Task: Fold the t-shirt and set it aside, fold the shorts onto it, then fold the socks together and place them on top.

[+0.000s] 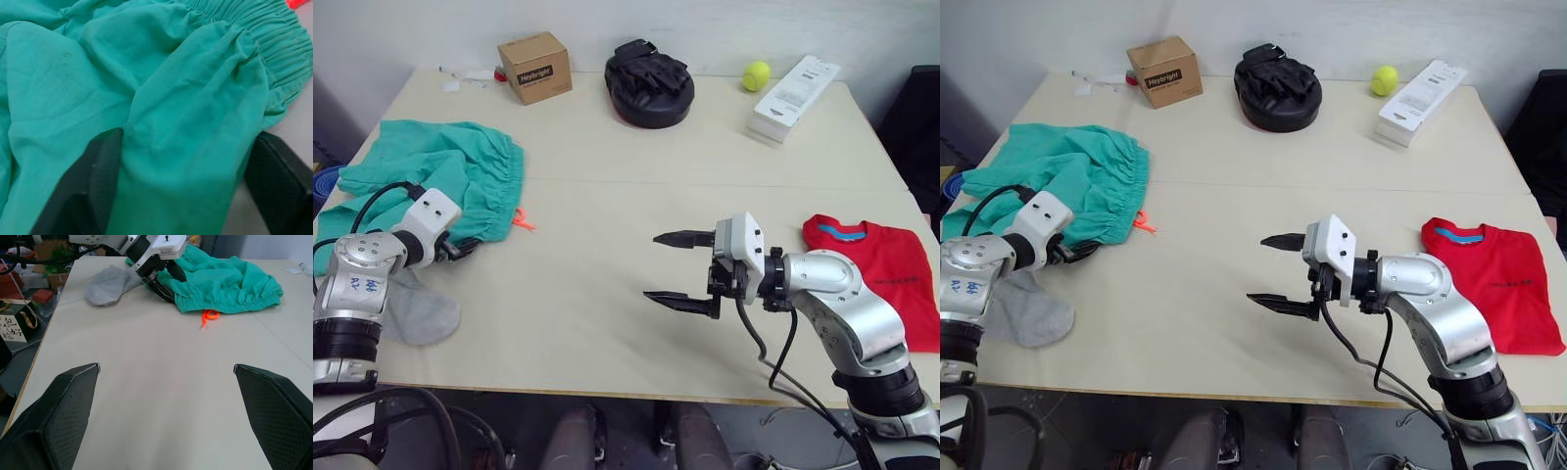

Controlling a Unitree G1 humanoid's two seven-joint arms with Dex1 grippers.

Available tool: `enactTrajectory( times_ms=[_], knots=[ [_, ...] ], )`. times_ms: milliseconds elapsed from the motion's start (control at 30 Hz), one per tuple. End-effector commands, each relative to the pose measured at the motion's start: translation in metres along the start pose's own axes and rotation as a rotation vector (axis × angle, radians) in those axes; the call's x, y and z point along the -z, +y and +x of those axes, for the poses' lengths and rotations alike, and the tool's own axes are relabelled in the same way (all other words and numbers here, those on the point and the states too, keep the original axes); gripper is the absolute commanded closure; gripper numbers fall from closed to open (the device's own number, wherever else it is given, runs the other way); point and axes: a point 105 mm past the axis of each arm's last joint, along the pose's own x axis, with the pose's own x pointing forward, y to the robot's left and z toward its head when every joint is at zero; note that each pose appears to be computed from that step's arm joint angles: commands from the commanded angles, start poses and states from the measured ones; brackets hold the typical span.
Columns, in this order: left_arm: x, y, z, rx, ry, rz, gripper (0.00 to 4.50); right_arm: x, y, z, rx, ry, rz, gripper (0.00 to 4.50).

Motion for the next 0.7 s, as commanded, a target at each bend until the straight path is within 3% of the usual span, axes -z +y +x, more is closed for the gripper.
enactTrajectory(
  times_ms=[33,267,333,467,700],
  knots=[
    [0.016,-0.005,0.007,0.03,0.064,-0.018,2.15,-0.013,-0.003,-0.007,0.04,-0.022,-0.049,0.0],
    [-0.01,0.0,0.016,0.056,0.01,0.066,4.45,-0.013,-0.006,-0.01,0.067,-0.003,-0.067,0.0],
    [-0.024,0.004,0.018,0.063,-0.01,0.125,4.48,-0.013,-0.008,-0.012,0.073,0.0,-0.069,0.0],
    [-0.075,0.005,0.022,0.118,-0.104,0.264,4.48,-0.012,-0.011,-0.014,0.083,0.011,-0.072,0.0],
    [-0.176,-0.041,0.03,0.289,-0.329,0.536,4.48,-0.008,-0.01,-0.015,0.087,0.026,-0.075,0.0]
  ],
)
